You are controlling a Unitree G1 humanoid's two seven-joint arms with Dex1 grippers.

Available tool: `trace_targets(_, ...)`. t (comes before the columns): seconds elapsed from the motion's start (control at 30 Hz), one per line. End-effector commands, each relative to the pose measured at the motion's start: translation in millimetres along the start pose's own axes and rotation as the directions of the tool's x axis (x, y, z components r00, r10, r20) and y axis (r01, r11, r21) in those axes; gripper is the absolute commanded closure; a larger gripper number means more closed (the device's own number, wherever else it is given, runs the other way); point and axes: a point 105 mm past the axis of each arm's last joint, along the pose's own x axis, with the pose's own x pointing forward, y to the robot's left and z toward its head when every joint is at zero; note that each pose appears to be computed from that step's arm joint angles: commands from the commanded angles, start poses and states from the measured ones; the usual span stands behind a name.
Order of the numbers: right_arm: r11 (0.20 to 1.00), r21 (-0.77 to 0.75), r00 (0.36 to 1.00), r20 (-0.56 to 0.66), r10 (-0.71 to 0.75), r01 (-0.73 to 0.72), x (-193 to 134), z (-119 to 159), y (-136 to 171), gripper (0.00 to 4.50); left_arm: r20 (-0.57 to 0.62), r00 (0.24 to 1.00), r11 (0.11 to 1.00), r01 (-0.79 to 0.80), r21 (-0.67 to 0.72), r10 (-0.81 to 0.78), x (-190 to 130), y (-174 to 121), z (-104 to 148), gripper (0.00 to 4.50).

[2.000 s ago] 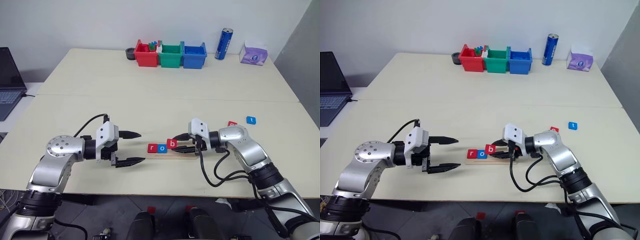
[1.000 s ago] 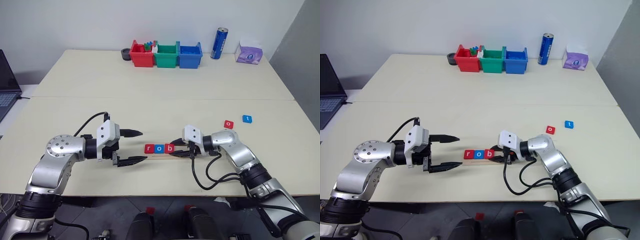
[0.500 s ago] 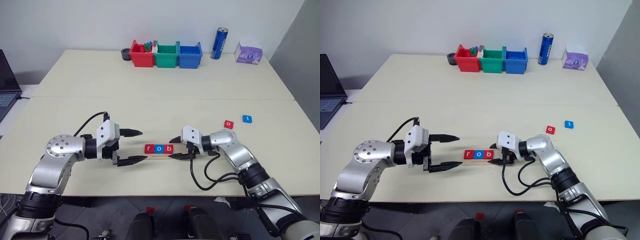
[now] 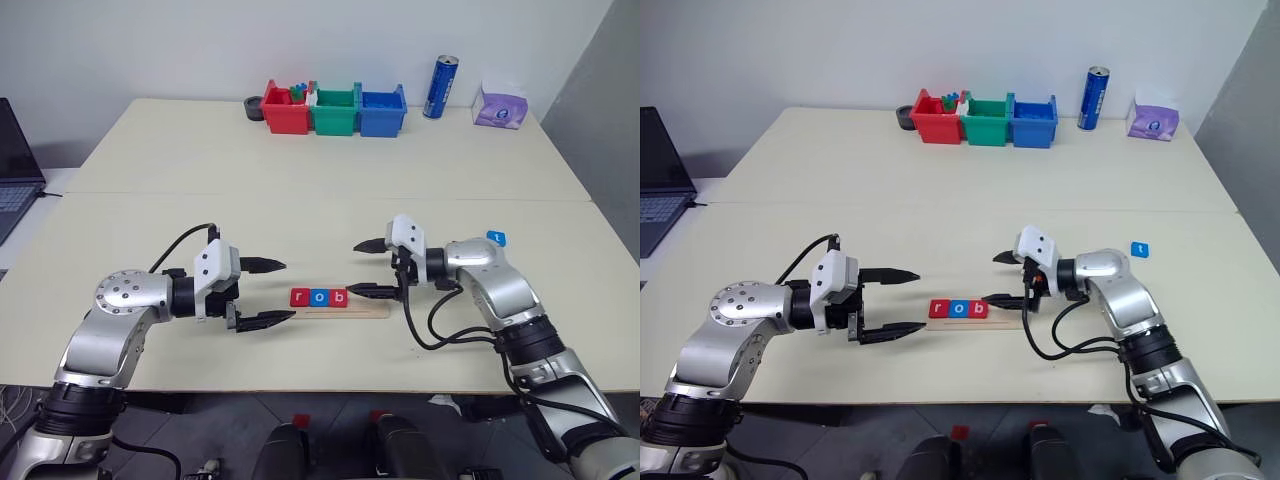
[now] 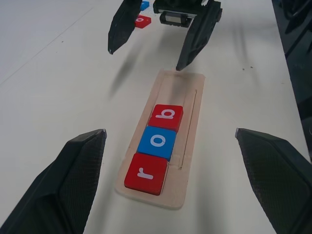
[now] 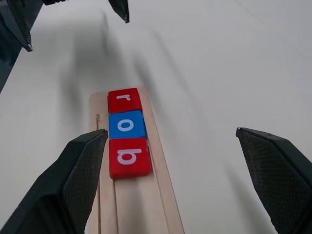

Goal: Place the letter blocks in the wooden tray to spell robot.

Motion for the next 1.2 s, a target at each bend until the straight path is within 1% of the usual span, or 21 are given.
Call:
trace_targets(0.03,1.0,-0.02,0.999,0.041,-0.014,0.015,2.2,5.7,8.5,0.02,0.022,1.0,0.999,0.006,0.033,-0.007,3.5,0.6,9.2,0.0)
trace_targets(0.07,1.0,-0.019,0.999,0.044,-0.01,0.011,4.1,3.7,12.4,0.02,0.023,1.0,0.999,0.008,0.033,-0.009,4.2,1.0,9.7,0.0)
trace_targets(0.1,1.0,-0.014,0.999,0.047,0.002,-0.001,6.4,2.0,17.6,0.37,0.024,1.0,0.999,0.01,0.034,-0.011,5.0,1.1,10.4,0.0)
trace_targets(0.13,1.0,-0.008,0.999,0.051,0.015,-0.015,8.7,1.0,22.4,0.57,0.025,1.0,0.999,0.013,0.035,-0.013,5.2,1.3,11.0,0.0)
trace_targets(0.17,1.0,-0.005,0.998,0.053,0.025,-0.025,11.2,0.1,26.8,0.86,0.026,1.0,0.999,0.015,0.035,-0.016,5.2,1.3,11.3,0.0)
trace_targets(0.23,0.999,-0.001,0.997,0.057,0.046,-0.046,15.3,-1.6,34.6,1.51,0.024,1.0,0.999,0.019,0.034,-0.019,5.3,0.9,11.3,0.0)
trace_targets(0.3,0.998,0.001,0.996,0.059,0.07,-0.07,18.9,-2.8,42.0,2.4,0.022,0.999,0.999,0.022,0.034,-0.023,5.4,0.1,11.1,0.0)
trace_targets(0.33,0.997,0.001,0.995,0.06,0.08,-0.08,20.3,-3.3,44.9,2.65,0.022,0.999,0.999,0.024,0.034,-0.024,5.6,-0.5,11.3,0.0)
trace_targets(0.43,0.996,-0.001,0.994,0.057,0.094,-0.095,23.7,-5.3,51.4,3.69,0.023,0.999,0.999,0.024,0.034,-0.025,5.8,-1.2,11.9,0.0)
trace_targets(0.47,0.995,-0.004,0.994,0.052,0.1,-0.1,24.8,-6.5,53.3,4.14,0.022,0.999,0.999,0.023,0.034,-0.024,5.6,-0.8,11.7,0.0)
trace_targets(0.5,0.994,-0.013,0.993,0.044,0.107,-0.107,25.7,-8.2,55.1,4.45,0.022,1.0,0.999,0.022,0.034,-0.022,5.3,-0.5,11.6,0.0)
trace_targets(0.7,0.992,-0.027,0.992,0.021,0.126,-0.125,29.5,-13.9,59.5,4.45,0.022,1.0,0.999,0.016,0.033,-0.017,4.9,-1.1,11.8,0.0)
trace_targets(1.2,0.995,-0.067,0.997,-0.011,0.077,-0.077,39.3,-22.3,49.6,4.45,0.021,1.0,0.999,0.013,0.032,-0.014,5.7,-2.2,12.0,0.0)
